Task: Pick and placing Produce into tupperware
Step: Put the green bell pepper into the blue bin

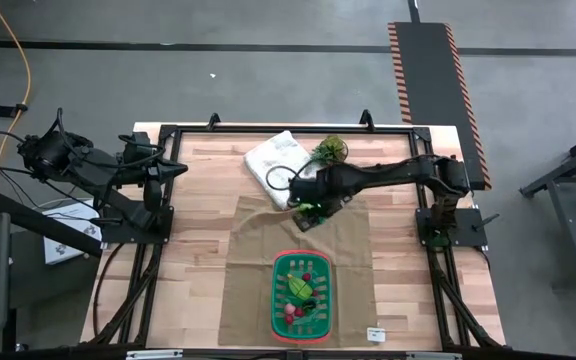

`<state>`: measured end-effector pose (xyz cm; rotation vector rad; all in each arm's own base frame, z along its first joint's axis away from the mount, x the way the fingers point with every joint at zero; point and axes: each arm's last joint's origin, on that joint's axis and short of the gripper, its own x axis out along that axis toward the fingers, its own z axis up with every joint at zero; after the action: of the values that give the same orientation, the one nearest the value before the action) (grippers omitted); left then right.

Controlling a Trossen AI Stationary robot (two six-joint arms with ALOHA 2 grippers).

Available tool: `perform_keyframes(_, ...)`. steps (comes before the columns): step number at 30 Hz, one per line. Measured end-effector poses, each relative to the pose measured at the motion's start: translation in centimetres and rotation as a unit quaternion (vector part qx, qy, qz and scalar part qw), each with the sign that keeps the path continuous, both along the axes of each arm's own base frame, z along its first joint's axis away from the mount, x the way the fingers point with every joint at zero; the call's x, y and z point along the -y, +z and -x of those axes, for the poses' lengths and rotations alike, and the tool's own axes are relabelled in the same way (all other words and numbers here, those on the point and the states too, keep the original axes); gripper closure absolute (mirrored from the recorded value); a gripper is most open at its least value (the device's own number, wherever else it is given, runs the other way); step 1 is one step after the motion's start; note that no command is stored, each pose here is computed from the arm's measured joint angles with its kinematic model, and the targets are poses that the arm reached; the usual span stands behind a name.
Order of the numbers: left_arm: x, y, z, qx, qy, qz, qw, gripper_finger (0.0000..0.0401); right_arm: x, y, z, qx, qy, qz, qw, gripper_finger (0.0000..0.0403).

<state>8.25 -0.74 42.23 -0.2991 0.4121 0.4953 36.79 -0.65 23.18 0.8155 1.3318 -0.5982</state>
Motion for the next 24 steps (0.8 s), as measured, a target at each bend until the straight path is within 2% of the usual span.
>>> perform_keyframes(8, 0.0, 0.0, 0.0, 0.0, 0.0, 0.0, 1.0, 0.0401, 0.9, 7.4, -2.4, 0.141, 0.039, 0.057, 0.988, 0.0196)
perform_keyframes(15, 0.0, 0.0, 0.0, 0.0, 0.0, 0.0, 1.0, 0.0401, -0.3, 13.3, -3.4, 0.272, 0.112, 0.086, 0.952, 0.0196)
perform_keyframes(19, 0.0, 0.0, 0.0, 0.0, 0.0, 0.0, 1.0, 0.04, -1.6, 15.6, -3.6, 0.328, 0.16, 0.076, 0.928, 0.0196)
perform_keyframes(24, 0.0, 0.0, 0.0, 0.0, -0.001, 0.001, 1.0, 0.04, -3.7, 17.1, -3.5, 0.368, 0.203, 0.046, 0.906, 0.0196)
